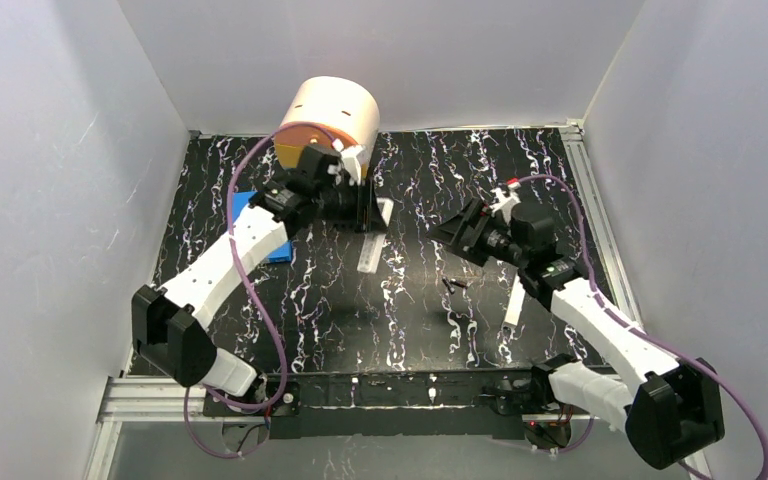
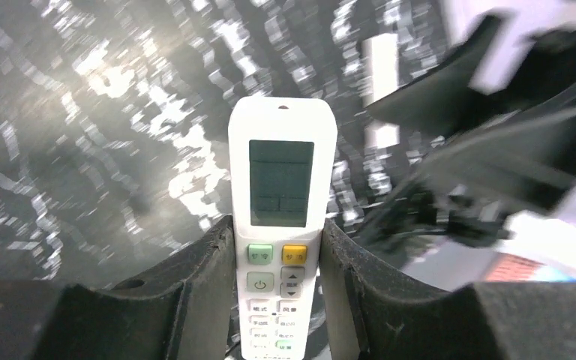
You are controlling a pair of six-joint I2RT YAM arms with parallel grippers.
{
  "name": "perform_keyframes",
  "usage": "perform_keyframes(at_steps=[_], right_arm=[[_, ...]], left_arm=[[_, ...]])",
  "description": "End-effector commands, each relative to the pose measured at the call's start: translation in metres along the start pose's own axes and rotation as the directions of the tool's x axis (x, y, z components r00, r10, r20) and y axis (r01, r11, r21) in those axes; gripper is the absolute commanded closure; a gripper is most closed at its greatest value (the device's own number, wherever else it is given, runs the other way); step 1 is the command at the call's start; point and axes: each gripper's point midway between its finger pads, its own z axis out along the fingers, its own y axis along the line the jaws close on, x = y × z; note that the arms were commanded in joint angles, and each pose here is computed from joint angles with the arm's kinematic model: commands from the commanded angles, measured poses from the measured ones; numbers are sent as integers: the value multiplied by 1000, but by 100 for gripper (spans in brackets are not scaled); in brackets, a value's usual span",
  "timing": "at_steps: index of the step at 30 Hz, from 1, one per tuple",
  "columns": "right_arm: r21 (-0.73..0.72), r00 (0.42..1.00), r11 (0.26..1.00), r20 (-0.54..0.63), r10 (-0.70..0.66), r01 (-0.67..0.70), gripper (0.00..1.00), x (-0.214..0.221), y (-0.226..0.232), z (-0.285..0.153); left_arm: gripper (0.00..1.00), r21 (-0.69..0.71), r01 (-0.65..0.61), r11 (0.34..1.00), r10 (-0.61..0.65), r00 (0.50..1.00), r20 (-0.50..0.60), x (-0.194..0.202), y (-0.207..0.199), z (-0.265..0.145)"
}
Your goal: Load the batteries into the remote control
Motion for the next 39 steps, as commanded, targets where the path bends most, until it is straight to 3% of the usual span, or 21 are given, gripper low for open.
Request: perform_keyframes(at_steps=[1,6,9,15,19,21,26,30,33,35,36,38,39], right_arm=[[-400,992,909,87,-94,121,1,-8,112,-8],[-633,991,765,118,-56,118,1,-9,180,-31],[-662,994,741,90,-65,109,1,-2,199,-27],[-742,995,662,73,-73,103,2,9,234,-37],[-750,997,657,71,-39,79,17,6,238,-40],[-785,996,615,92,-6,76,23,2,240,-51],[-782,996,620,88,10,63,28,2,238,-51],[-759,994,641,87,-69,111,47,2,247,-45],[-722,986,673,93,-136,161,60,5,246,-34],[-701,981,687,109,-163,192,65,4,243,-29],[-685,975,695,116,-190,217,67,4,242,-26],[-636,953,714,130,-273,291,68,4,237,-17],[-618,939,713,136,-317,330,68,4,236,-15]], left_arm=[[97,394,83,915,-105,994,33,-47,-77,-55],[95,576,120,809,-173,984,37,-78,-117,-91],[94,652,126,747,-197,980,37,-86,-134,-107],[93,697,103,710,-203,977,62,-92,-146,-123],[93,719,85,690,-198,977,74,-92,-150,-131],[93,718,70,692,-190,978,89,-90,-148,-134],[92,710,68,701,-214,970,119,-91,-140,-136],[89,688,78,721,-214,970,115,-87,-136,-134],[75,669,80,739,-220,967,127,-86,-133,-135],[53,648,87,756,-222,966,129,-85,-129,-134],[37,632,91,770,-224,965,134,-83,-126,-133],[20,570,95,816,-226,960,164,-82,-115,-131],[6,532,96,841,-227,956,186,-83,-108,-132]])
